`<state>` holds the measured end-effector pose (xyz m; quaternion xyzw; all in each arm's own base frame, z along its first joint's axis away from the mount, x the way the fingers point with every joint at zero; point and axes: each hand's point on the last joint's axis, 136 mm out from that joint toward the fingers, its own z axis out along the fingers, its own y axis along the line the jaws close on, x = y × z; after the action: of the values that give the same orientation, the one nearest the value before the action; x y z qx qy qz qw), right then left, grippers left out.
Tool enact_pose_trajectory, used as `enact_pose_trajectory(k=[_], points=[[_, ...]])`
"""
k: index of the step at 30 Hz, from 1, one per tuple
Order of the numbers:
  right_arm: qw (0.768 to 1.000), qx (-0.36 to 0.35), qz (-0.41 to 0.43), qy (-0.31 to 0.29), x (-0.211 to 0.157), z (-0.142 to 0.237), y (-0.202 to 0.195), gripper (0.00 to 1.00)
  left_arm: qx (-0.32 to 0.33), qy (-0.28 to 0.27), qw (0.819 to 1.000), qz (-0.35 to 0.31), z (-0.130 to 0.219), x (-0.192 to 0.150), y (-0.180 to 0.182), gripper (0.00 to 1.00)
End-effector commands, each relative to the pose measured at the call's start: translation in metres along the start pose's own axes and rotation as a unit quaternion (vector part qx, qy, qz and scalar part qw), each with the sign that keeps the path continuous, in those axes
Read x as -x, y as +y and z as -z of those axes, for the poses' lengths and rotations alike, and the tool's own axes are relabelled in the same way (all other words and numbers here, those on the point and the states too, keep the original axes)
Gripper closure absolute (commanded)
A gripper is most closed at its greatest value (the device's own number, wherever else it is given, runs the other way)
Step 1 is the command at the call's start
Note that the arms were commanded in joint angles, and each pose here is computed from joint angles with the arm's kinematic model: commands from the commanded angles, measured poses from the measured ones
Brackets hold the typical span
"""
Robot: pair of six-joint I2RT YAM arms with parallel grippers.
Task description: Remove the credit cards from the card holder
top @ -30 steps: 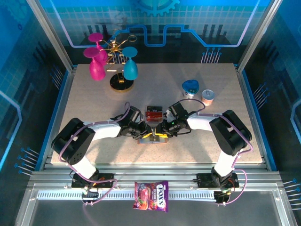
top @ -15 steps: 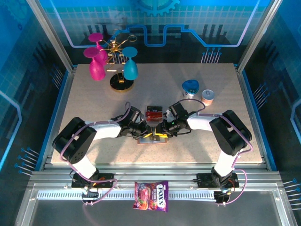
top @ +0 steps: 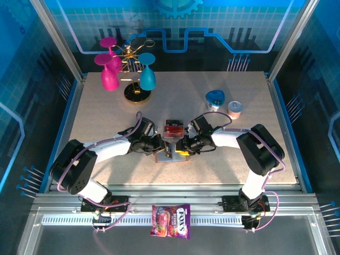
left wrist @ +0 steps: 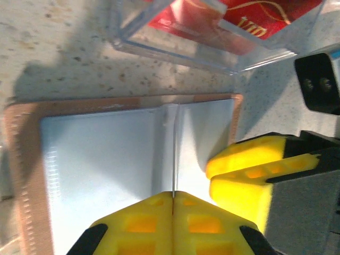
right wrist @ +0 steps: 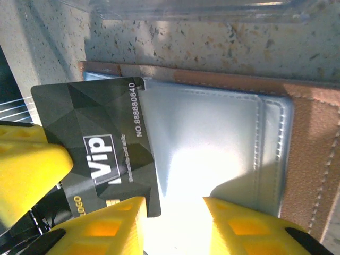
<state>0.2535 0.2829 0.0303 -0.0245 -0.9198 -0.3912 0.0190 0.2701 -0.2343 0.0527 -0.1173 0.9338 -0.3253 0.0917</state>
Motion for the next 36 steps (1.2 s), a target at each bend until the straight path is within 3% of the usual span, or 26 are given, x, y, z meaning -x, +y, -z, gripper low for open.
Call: enact_pose_trajectory(k=[1,13,26,36], points=[[1.000,-0.019,-0.019,0.016,-0.011,-0.005,-0.015,0.65,0.033,0.002,0.999,-0.028,0.009,0.001,0.006,0.94],[1.000,-0.019,-0.017,0.016,-0.011,-0.005,-0.015,0.65,0.000,0.028,1.000,-0.012,-0.006,-0.005,-0.008,0.85],[1.000,-0.017,-0.016,0.012,-0.010,-0.002,-0.013,0.65,0.014,0.019,0.999,-0.031,0.006,-0.002,-0.012,0.94],[1.000,-0.007,0.006,-0.016,-0.003,0.022,0.008,0.65,-0.006,0.005,0.990,-0.137,0.039,0.011,-0.042,1.00]])
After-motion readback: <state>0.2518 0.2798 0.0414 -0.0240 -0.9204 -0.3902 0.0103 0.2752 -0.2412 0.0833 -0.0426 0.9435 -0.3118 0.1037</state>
